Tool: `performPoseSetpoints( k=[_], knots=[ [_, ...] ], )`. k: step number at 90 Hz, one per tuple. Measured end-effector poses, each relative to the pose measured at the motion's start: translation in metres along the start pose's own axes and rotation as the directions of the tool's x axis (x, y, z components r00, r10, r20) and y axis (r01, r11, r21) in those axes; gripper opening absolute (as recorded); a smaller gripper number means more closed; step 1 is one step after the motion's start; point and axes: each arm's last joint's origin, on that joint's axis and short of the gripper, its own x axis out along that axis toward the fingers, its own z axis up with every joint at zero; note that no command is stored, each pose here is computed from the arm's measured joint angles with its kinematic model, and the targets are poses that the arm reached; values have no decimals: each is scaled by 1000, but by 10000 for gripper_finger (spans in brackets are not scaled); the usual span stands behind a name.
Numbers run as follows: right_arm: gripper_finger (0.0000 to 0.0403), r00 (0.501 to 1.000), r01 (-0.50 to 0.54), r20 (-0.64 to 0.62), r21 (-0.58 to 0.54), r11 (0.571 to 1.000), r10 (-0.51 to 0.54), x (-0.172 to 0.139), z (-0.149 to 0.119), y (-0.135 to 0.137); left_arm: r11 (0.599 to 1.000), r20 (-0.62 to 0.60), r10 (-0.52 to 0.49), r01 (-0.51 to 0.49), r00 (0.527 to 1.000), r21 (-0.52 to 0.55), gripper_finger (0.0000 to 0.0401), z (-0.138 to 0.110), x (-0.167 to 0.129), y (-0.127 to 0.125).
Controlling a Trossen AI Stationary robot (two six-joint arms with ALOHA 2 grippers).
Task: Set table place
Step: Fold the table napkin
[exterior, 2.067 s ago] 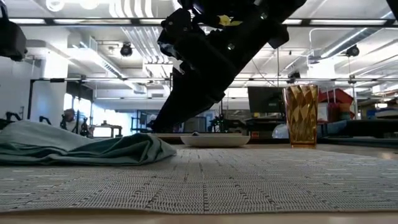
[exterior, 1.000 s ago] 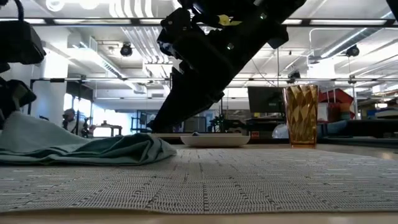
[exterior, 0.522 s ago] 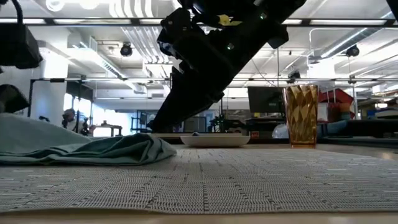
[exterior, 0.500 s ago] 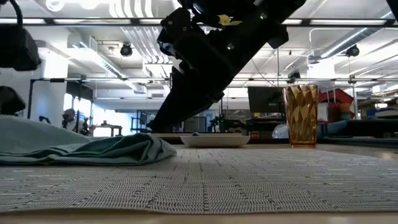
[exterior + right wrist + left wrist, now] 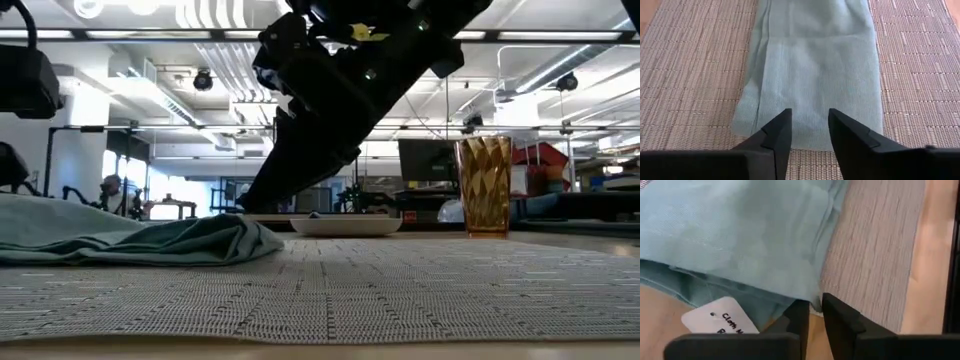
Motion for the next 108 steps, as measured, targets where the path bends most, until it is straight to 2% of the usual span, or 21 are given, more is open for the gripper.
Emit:
performPoseSetpoints(
  k=[11,20,26,34,42,49,58,67,82,108],
  knots=[
    [103,1000,2,-18,-3,1000,-2,0,-2,0,997,-200,11,-26,980,-75,18,-7,-5,3],
    [98,999,3,-35,-11,1000,-4,-1,-2,0,996,-257,38,-59,966,-74,7,-7,-16,-3],
    [95,999,4,-41,-12,1000,-4,-1,-1,0,997,-190,51,-62,980,-50,2,1,-27,-12],
    [90,1000,2,-19,-9,1000,-2,-2,4,0,997,52,62,-64,997,31,3,16,-39,-24],
    [85,999,-6,52,8,1000,6,-2,12,1,986,323,69,-114,944,121,4,27,-42,-31],
    [79,988,-24,156,46,999,17,3,18,2,969,416,89,-175,905,175,1,30,-33,-29],
    [70,970,-41,243,65,997,23,22,15,4,960,429,129,-221,894,172,2,29,-15,-17],
    [60,969,-34,245,49,998,21,42,1,4,959,433,148,-236,889,156,1,23,4,-3],
    [41,989,-9,151,40,999,3,54,-15,0,962,374,176,-240,910,130,1,11,23,13],
    [24,998,16,60,-4,1000,-16,48,-18,-1,961,299,234,-267,925,75,1,1,33,28]
  ],
)
